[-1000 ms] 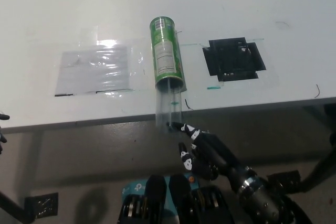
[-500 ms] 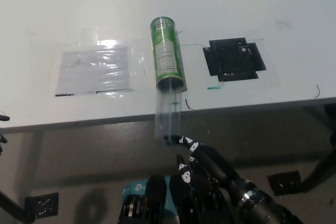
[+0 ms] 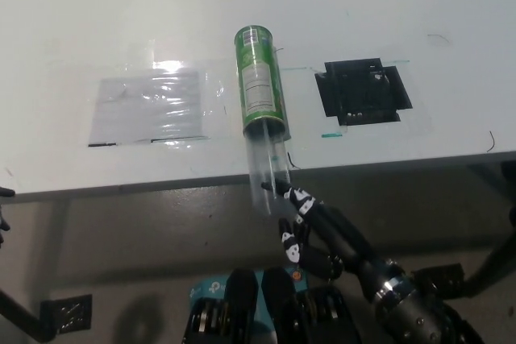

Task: The robot uses its right hand finger to pull out the chips tray kept inside a container in the middle of the desk

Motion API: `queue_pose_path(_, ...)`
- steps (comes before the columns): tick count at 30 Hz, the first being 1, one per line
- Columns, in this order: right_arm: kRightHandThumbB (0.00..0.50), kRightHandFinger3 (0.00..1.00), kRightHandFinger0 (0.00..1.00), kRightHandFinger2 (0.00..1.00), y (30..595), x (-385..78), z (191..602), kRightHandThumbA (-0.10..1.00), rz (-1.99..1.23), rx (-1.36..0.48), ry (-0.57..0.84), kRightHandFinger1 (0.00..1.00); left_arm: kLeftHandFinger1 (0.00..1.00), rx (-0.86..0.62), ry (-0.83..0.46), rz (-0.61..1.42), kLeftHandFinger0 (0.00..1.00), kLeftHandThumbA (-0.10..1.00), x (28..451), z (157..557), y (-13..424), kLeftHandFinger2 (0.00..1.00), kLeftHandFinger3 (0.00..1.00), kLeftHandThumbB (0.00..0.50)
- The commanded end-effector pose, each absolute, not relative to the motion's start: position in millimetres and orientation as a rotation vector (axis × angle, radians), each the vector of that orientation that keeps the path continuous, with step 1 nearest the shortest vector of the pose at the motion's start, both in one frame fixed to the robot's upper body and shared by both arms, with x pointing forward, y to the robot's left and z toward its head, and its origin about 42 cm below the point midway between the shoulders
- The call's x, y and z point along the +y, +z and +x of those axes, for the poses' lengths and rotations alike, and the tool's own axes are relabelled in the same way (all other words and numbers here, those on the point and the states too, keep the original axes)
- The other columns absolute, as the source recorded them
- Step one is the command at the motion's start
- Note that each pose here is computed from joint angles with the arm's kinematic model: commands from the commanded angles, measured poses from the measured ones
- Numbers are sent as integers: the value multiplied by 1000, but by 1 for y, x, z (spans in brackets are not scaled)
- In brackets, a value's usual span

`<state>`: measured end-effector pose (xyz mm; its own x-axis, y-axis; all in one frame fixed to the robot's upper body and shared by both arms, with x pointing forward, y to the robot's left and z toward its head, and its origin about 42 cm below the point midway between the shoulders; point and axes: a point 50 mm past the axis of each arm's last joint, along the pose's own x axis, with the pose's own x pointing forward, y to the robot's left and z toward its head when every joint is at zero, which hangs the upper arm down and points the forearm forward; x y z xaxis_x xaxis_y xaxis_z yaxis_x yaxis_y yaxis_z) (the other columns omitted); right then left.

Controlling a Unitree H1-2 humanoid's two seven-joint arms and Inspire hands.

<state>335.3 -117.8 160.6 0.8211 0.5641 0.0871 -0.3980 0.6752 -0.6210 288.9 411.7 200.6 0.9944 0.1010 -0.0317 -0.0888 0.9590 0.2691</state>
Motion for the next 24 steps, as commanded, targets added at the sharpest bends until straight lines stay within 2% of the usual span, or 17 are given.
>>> queue_pose_path(1, 251, 1000, 156, 1000, 187, -123, 341, -100, -635, -361, 526, 180, 213, -6, 98, 300, 245, 177, 417, 289, 213, 253, 485, 0)
queue_pose_path(4, 245, 1000, 164, 1000, 189, -130, 335, -100, -624, -330, 511, 171, 219, -9, 98, 303, 253, 166, 417, 289, 214, 266, 492, 0)
queue_pose_path(9, 266, 1000, 86, 1000, 186, -142, 327, -100, -553, -295, 496, 118, 214, -8, 106, 288, 247, 173, 418, 287, 213, 262, 492, 0)
queue_pose_path(10, 254, 1000, 158, 1000, 187, -148, 325, -100, -537, -280, 498, 146, 221, -8, 108, 286, 249, 177, 418, 286, 213, 279, 500, 0)
queue_pose_path(11, 253, 1000, 163, 1000, 187, -150, 325, -100, -531, -273, 499, 146, 221, -7, 109, 284, 249, 180, 418, 286, 212, 280, 501, 0)
queue_pose_path(12, 250, 1000, 129, 1000, 189, -152, 323, -100, -536, -265, 495, 138, 223, -2, 110, 287, 251, 182, 418, 286, 213, 282, 503, 0)
queue_pose_path(13, 257, 1000, 49, 1000, 190, -158, 320, -100, -540, -258, 487, 106, 225, 1, 110, 291, 254, 184, 419, 286, 212, 283, 504, 0)
queue_pose_path(14, 261, 1000, 46, 1000, 191, -164, 318, -100, -538, -256, 484, 110, 223, 4, 111, 283, 259, 186, 419, 286, 212, 274, 496, 0)
queue_pose_path(17, 276, 1000, 90, 1000, 192, -171, 315, -100, -549, -244, 478, 141, 210, 2, 113, 288, 251, 185, 418, 286, 213, 253, 483, 0)
queue_pose_path(21, 281, 1000, 71, 1000, 195, -184, 306, -100, -553, -222, 459, 115, 215, 1, 117, 286, 252, 180, 419, 286, 213, 265, 488, 0)
queue_pose_path(24, 280, 1000, 101, 1000, 196, -195, 299, -100, -546, -231, 431, 134, 202, -2, 109, 279, 246, 172, 419, 285, 211, 245, 473, 0)
